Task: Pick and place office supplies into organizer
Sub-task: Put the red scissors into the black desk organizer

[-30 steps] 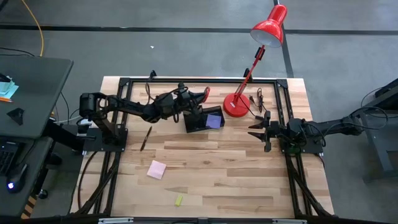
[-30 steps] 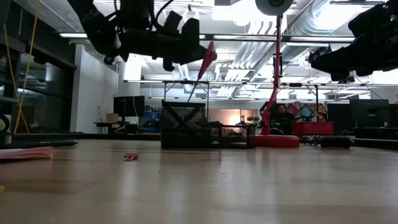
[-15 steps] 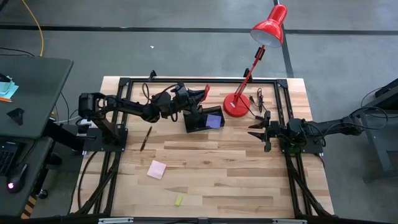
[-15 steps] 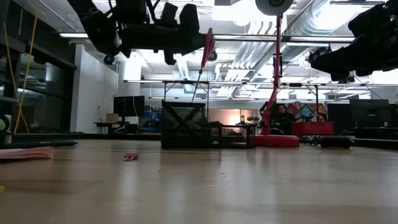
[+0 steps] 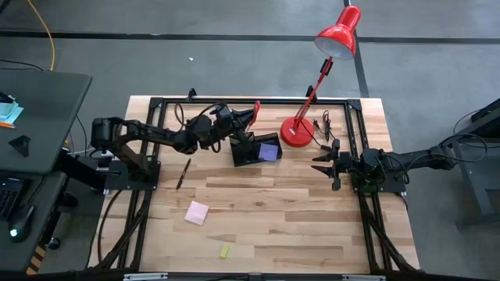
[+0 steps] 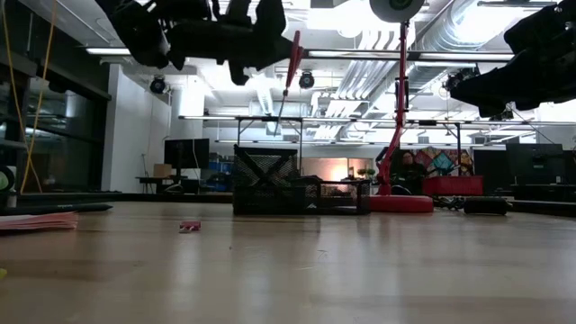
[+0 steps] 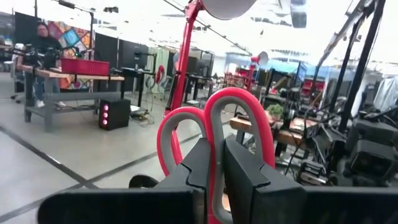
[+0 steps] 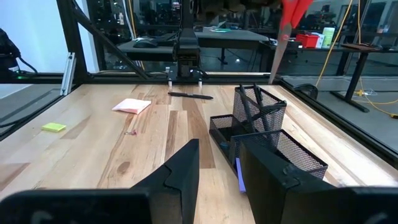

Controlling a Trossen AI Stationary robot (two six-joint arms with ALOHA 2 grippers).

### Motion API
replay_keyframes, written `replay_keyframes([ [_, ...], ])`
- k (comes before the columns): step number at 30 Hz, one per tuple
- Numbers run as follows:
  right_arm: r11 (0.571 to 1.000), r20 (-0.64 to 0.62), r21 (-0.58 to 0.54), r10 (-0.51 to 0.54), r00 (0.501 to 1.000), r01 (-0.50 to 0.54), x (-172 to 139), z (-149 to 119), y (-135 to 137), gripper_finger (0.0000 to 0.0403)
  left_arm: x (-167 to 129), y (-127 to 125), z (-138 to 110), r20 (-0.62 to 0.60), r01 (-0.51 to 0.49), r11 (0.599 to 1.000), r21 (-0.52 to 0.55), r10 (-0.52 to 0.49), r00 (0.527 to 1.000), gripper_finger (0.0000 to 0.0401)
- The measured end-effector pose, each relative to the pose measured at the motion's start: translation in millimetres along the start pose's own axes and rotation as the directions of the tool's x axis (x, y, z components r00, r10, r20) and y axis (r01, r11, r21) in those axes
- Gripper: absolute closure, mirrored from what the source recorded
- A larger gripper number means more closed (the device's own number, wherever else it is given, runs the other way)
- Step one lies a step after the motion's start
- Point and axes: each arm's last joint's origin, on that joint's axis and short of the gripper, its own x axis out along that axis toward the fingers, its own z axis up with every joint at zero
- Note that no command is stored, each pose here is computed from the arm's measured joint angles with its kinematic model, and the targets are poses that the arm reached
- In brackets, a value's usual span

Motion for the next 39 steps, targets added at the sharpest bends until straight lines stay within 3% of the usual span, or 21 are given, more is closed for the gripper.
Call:
replay_keyframes([
  [10,1.0,0.0,0.0,-0.001,1.0,0.001,0,0,0,0.0295,-7,-9,-1,-0.091,0.02,1.0,-0.009,-0.021,0.996,0.0385],
  [24,1.0,0.0,0.0,-0.001,1.0,0.001,0,0,0,0.0295,-9,1,-16,-0.207,-0.053,0.997,0.065,0.065,0.976,0.0384],
  [28,1.0,0.0,0.0,-0.002,1.0,0.002,0,0,0,0.0295,-7,3,-24,-0.22,-0.021,0.998,0.057,0.033,0.975,0.0384],
  [32,1.0,0.0,0.0,-0.002,1.0,0.002,0,0,0,0.0295,-3,4,-33,-0.229,0.017,1.0,0.02,-0.012,0.973,0.0375],
  [39,1.0,0.0,0.0,-0.005,1.0,0.005,0,0,0,0.0295,0,9,-43,-0.243,-0.007,1.0,0.014,0.01,0.97,0.0345],
])
